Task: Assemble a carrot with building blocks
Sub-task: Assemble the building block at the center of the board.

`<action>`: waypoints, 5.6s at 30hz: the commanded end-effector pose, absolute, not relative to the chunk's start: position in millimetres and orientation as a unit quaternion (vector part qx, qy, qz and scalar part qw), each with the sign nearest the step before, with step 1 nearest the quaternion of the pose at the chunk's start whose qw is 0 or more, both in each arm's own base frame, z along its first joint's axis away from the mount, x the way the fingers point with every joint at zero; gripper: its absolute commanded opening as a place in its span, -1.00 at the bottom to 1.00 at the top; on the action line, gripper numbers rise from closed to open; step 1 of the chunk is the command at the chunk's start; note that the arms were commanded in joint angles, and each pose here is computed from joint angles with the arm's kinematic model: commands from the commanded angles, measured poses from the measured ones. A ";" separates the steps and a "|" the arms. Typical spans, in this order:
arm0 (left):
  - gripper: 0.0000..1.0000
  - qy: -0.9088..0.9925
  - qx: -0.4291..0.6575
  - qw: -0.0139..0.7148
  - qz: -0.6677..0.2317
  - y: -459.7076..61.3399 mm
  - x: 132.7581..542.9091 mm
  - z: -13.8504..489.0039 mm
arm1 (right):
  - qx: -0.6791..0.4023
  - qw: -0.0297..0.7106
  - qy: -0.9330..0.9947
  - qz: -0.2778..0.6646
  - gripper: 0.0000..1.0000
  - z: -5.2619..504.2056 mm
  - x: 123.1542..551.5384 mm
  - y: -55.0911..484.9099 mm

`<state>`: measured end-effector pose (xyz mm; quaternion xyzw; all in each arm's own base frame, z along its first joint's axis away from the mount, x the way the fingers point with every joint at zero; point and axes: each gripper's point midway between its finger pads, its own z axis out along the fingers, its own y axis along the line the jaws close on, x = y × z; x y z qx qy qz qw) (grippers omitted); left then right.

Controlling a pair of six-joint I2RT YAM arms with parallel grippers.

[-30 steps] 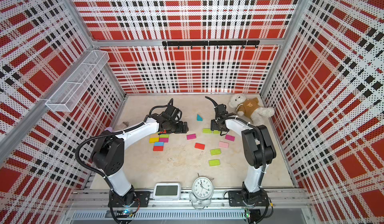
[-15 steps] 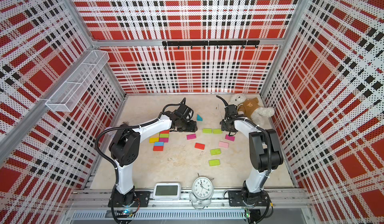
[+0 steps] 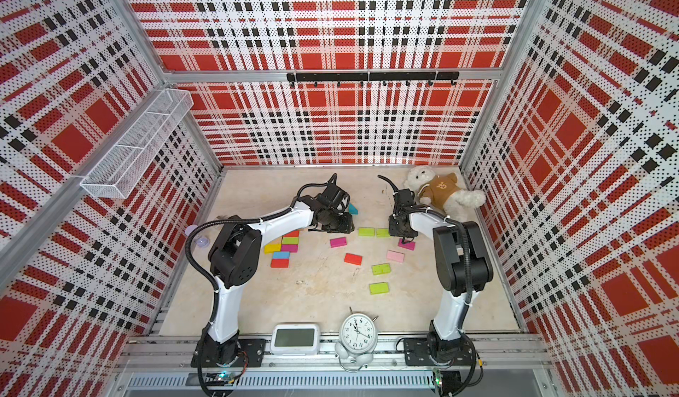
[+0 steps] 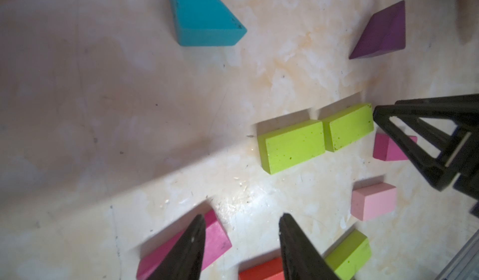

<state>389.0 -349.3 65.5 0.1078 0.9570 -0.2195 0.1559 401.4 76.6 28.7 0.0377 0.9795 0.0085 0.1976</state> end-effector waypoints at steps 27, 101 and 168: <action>-0.13 0.954 0.104 0.145 -0.239 -364.0 391.8 58.1 | 0.029 0.210 0.977 0.031 -0.12 30.1 417.2 95.6; -0.10 0.963 0.095 0.226 -0.111 -373.9 500.0 34.7 | 0.106 0.291 0.943 0.121 0.23 101.6 374.0 74.2; -0.31 0.952 0.040 0.215 -0.215 -354.6 513.8 38.4 | 0.090 0.323 0.889 0.311 -0.03 97.5 476.2 169.3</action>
